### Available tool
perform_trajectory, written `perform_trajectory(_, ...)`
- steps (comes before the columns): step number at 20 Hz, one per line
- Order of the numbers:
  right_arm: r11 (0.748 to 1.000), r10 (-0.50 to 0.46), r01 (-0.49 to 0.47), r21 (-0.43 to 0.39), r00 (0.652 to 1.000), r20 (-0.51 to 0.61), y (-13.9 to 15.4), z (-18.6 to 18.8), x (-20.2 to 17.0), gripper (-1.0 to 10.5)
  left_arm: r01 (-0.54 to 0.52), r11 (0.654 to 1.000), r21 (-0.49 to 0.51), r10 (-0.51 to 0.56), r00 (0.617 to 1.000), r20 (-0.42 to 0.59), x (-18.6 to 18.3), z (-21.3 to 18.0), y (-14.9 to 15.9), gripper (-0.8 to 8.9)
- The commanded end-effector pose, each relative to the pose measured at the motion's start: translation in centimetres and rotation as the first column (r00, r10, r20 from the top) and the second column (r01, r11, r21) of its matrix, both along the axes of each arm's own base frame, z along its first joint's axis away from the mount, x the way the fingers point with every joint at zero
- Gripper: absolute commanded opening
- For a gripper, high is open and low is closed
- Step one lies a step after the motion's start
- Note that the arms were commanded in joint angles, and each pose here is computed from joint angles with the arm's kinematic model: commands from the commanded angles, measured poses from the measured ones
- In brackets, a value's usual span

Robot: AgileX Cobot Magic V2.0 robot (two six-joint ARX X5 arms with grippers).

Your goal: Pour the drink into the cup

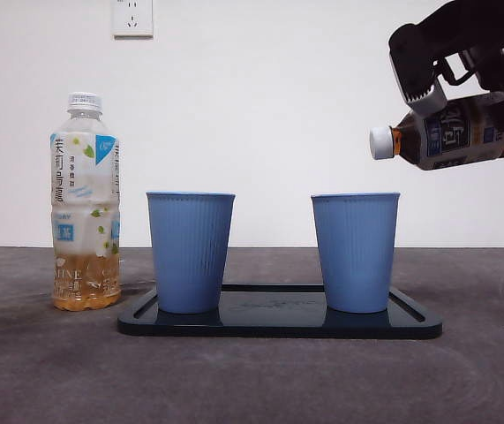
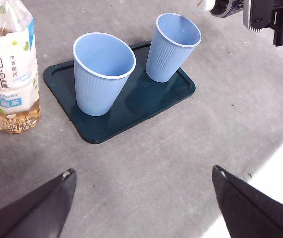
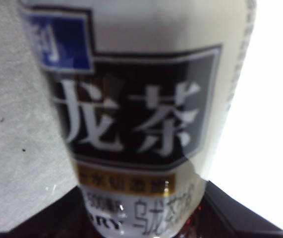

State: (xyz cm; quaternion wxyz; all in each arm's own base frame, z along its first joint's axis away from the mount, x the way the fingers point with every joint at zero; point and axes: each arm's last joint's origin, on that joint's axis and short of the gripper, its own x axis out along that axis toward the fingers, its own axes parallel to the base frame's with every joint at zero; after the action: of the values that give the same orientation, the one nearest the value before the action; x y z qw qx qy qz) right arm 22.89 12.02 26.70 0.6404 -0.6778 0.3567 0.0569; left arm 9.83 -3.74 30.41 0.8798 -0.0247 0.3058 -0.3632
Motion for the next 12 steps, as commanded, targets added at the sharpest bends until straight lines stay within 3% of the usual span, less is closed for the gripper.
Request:
perform_trajectory(1, 1.0, -0.005, 0.005, -0.003, 0.999, 0.042, 0.49, 0.7, 0.42, 1.6, 0.005, 1.0, 0.0, -0.005, 0.999, 0.032, 0.02, 0.69, -0.03, 4.42)
perform_trajectory(12, 1.0, -0.005, 0.005, 0.004, 0.999, 0.044, 0.59, 0.65, 0.41, 1.6, 0.005, 1.0, 0.0, -0.005, 0.999, 0.032, 0.02, 0.69, -0.03, 4.42)
